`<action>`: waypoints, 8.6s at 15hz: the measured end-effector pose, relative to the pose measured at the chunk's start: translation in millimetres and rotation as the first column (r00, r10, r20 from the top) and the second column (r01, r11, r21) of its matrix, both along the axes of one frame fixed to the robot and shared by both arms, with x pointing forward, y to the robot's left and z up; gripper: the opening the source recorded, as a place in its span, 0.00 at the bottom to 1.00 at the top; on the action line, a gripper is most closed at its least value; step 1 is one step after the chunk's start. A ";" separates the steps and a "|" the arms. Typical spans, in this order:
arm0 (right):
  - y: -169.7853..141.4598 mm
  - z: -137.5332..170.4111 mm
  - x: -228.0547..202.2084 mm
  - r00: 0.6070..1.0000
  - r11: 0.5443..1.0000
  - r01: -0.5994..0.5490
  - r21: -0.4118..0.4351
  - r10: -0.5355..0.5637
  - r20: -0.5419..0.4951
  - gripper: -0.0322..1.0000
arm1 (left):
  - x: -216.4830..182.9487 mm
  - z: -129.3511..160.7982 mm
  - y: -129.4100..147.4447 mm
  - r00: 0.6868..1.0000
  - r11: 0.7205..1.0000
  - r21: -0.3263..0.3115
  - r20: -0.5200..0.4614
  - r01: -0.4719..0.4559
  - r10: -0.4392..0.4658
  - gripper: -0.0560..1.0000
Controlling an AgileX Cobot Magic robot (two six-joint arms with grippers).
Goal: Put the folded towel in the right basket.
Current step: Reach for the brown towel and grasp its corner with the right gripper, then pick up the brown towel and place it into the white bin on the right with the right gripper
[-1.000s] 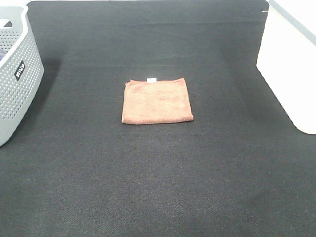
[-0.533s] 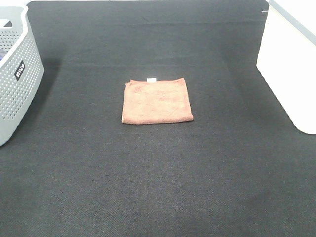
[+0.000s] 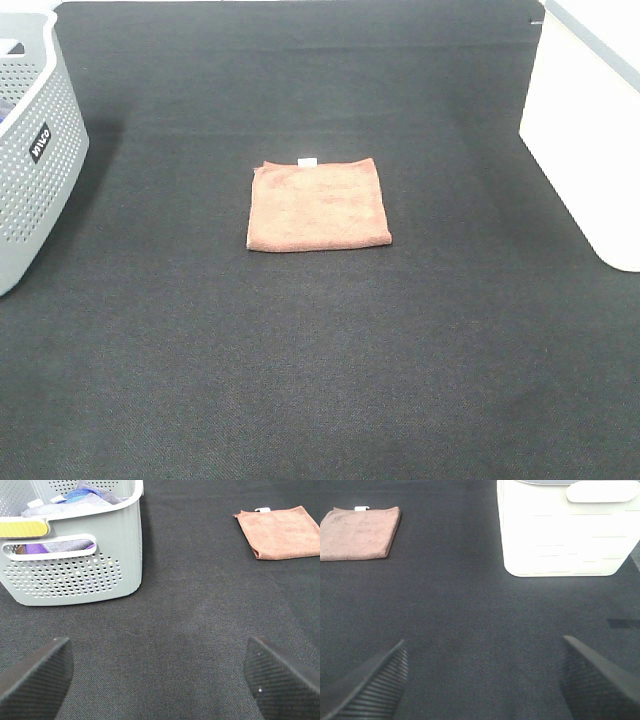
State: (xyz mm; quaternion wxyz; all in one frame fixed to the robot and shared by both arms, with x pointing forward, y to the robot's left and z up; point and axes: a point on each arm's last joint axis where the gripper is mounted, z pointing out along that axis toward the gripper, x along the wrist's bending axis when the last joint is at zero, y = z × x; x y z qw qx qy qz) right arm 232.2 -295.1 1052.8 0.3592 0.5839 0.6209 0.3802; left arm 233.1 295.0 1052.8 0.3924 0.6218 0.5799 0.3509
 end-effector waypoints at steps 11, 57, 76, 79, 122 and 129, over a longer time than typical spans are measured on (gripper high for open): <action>0.0 0.0 0.0 1.000 1.000 0.000 0.000 0.000 0.000 0.77 | 0.0 0.0 0.0 1.000 1.000 0.000 0.000 0.000 0.000 0.88; 146.0 -78.0 436.4 0.627 0.901 -0.272 0.339 0.433 -0.648 0.75 | 0.0 0.0 0.0 1.000 1.000 0.000 0.000 0.000 0.000 0.88; 149.4 -167.7 493.9 0.590 0.883 -0.240 0.403 0.463 -0.662 0.75 | 0.0 0.0 0.0 1.000 1.000 0.000 0.000 0.000 0.000 0.88; 149.4 -167.6 494.2 0.591 0.880 -0.259 0.397 0.470 -0.656 0.75 | 0.0 0.0 0.0 1.000 1.000 0.000 0.000 0.000 0.000 0.88; 0.2 151.5 448.3 0.962 1.000 -0.018 -0.013 0.014 -0.272 0.03 | 0.0 0.0 0.0 1.000 1.000 0.000 0.000 0.000 0.000 0.88; -100.5 105.0 446.0 0.886 0.971 0.229 0.064 -0.181 -0.426 0.03 | 0.0 0.0 0.0 1.000 1.000 0.000 0.000 0.000 0.000 0.88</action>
